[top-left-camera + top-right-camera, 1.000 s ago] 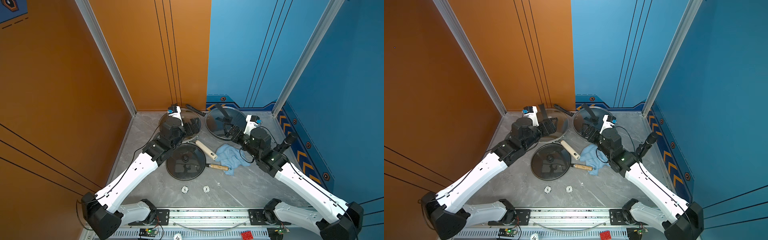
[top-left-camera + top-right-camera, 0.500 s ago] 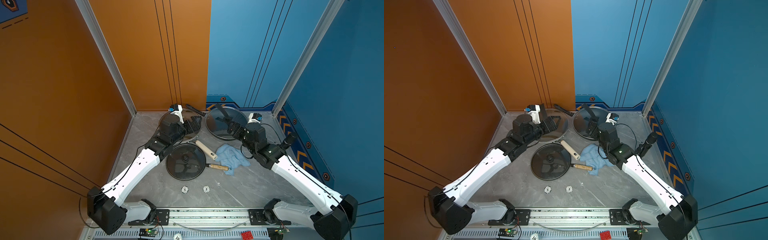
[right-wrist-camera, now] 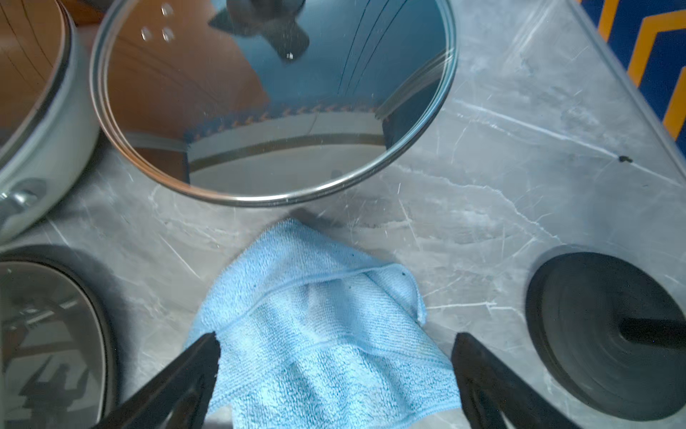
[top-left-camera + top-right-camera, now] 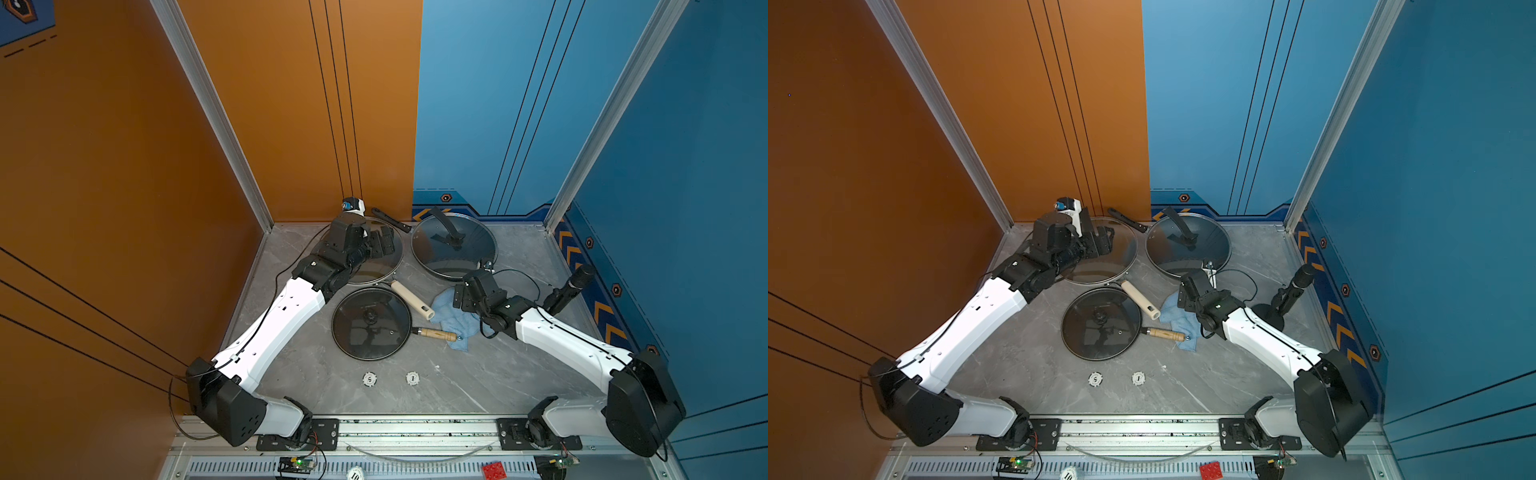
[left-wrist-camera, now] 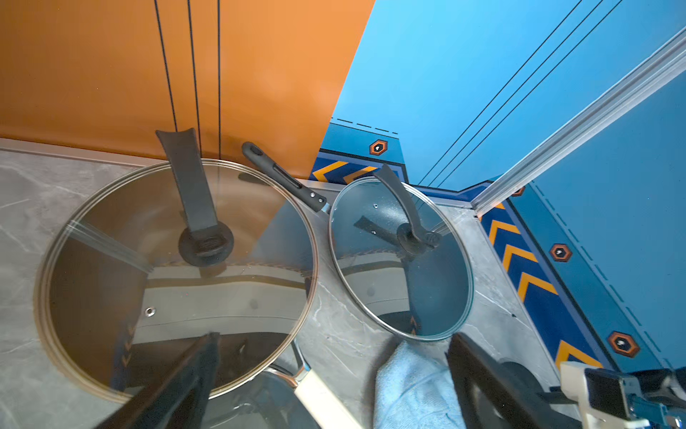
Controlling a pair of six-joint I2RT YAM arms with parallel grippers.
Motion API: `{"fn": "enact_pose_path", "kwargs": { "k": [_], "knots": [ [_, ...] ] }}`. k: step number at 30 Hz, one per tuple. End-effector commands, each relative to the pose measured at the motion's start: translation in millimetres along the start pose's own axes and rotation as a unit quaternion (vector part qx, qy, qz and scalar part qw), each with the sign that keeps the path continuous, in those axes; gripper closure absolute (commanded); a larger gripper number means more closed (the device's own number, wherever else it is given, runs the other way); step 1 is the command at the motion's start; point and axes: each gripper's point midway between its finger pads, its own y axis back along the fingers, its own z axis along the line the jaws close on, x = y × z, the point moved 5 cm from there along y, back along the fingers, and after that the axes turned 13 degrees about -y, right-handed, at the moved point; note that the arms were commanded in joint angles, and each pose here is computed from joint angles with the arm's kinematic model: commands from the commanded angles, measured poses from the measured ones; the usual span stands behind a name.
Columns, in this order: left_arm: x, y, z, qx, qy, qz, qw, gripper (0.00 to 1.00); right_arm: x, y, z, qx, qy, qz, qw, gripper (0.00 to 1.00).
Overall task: Wipe the pot lid with a cloth
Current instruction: Pick up the cleaning item at the center of the board.
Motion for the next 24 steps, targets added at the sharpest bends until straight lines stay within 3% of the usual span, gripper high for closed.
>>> {"fn": "enact_pose_path", "kwargs": {
  "k": [1, 9, 17, 24],
  "knots": [
    [14, 5, 14, -0.053, -0.023, 0.02, 0.998, 0.02, 21, -20, 0, -0.002, 0.04, 0.05, 0.998, 0.01],
    [15, 22, 30, -0.097, -0.041, 0.011, 0.994, 0.02, 41, -57, 8, 0.001, 0.058, 0.097, 0.994, 0.01],
    [16, 35, 46, -0.152, -0.059, 0.003, 0.987, 0.02, 61, -83, 10, -0.004, 0.077, 0.166, 0.983, 0.08],
    [10, 42, 61, -0.187, -0.056, -0.008, 0.981, 0.02, 73, -88, 3, 0.009, 0.073, 0.174, 0.982, 0.24]
  ]
}}
